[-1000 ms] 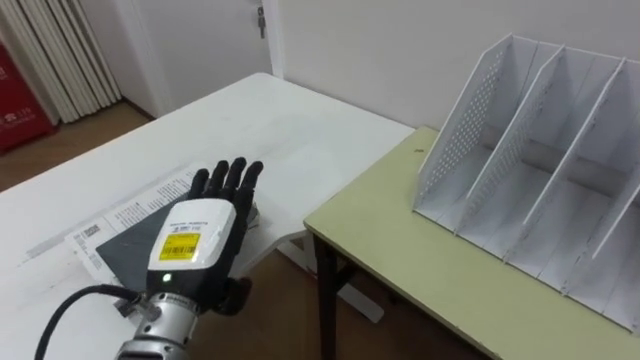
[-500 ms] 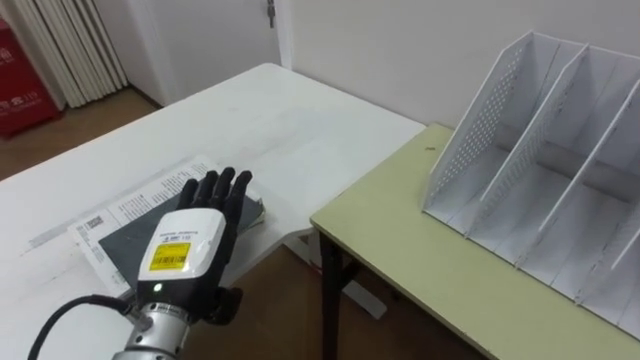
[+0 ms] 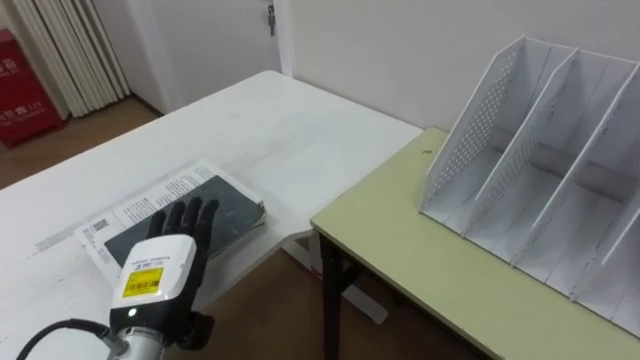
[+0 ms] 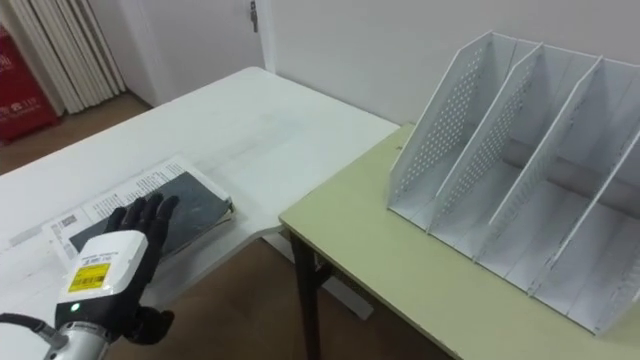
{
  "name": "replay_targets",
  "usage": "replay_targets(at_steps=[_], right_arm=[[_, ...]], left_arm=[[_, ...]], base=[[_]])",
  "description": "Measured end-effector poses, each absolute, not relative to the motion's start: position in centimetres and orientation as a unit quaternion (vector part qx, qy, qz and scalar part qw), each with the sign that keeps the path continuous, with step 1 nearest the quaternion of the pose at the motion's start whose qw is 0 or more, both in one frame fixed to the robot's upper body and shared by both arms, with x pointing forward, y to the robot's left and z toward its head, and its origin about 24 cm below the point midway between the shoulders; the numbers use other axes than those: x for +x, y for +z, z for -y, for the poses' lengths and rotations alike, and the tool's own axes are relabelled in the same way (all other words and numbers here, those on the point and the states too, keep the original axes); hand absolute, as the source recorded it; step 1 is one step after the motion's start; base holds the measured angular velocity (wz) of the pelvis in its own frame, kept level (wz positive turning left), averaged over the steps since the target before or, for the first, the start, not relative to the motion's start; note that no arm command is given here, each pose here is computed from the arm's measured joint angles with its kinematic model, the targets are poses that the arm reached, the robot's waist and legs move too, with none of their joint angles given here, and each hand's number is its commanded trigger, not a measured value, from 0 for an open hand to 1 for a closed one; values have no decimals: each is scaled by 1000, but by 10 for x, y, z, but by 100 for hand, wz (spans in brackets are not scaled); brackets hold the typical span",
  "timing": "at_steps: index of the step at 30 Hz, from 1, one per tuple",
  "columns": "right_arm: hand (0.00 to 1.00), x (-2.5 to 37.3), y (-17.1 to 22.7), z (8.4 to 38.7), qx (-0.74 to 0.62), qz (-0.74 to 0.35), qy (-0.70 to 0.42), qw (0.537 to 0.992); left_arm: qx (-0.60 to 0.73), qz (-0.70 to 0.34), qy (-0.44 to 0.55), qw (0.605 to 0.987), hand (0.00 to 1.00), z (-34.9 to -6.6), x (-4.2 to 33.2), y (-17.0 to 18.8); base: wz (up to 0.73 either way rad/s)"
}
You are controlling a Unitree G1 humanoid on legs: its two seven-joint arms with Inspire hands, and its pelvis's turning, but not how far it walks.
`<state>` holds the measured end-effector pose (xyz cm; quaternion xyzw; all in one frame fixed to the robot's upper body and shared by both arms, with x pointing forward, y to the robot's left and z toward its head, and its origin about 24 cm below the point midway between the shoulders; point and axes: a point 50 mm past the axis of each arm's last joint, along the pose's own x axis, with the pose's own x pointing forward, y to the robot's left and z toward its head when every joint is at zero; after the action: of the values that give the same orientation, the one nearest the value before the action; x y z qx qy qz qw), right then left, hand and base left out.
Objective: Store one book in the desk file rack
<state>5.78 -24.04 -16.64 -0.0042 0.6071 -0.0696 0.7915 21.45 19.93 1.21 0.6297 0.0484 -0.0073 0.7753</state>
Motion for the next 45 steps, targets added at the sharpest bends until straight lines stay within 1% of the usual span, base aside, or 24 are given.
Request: replay_targets(at_steps=[7, 11, 18, 40, 41, 42, 43, 44, 45], right_arm=[[0, 58, -165, 246, -11, -607, -72, 792], [0, 60, -164, 247, -20, -606, -65, 793], [0, 59, -164, 246, -34, -604, -50, 795], [0, 60, -161, 251, -38, -601, -61, 796], [0, 59, -161, 251, -38, -601, -61, 796], [0, 59, -161, 252, -39, -602, -61, 796], [0, 59, -161, 252, -39, -602, -61, 795], [0, 59, -161, 252, -40, -602, -62, 795], [0, 58, -160, 253, -40, -604, -62, 793]], left_arm=[[627, -51, -5, 778, 0, -200, 214, 12], [628, -59, 7, 776, 0, -207, 214, 13], [632, -98, 2, 769, 0, -212, 204, 4], [624, -170, -10, 763, 0, -220, 200, -17], [623, -170, -10, 763, 10, -219, 201, -17], [623, -172, -11, 763, 42, -219, 201, -18], [623, -172, -12, 763, 79, -219, 201, -18], [623, -173, -13, 763, 100, -219, 201, -18], [623, -173, -14, 763, 100, -219, 201, -18]], base=[[0], [-3], [-1], [-1], [0], [0], [0], [0], [0]])
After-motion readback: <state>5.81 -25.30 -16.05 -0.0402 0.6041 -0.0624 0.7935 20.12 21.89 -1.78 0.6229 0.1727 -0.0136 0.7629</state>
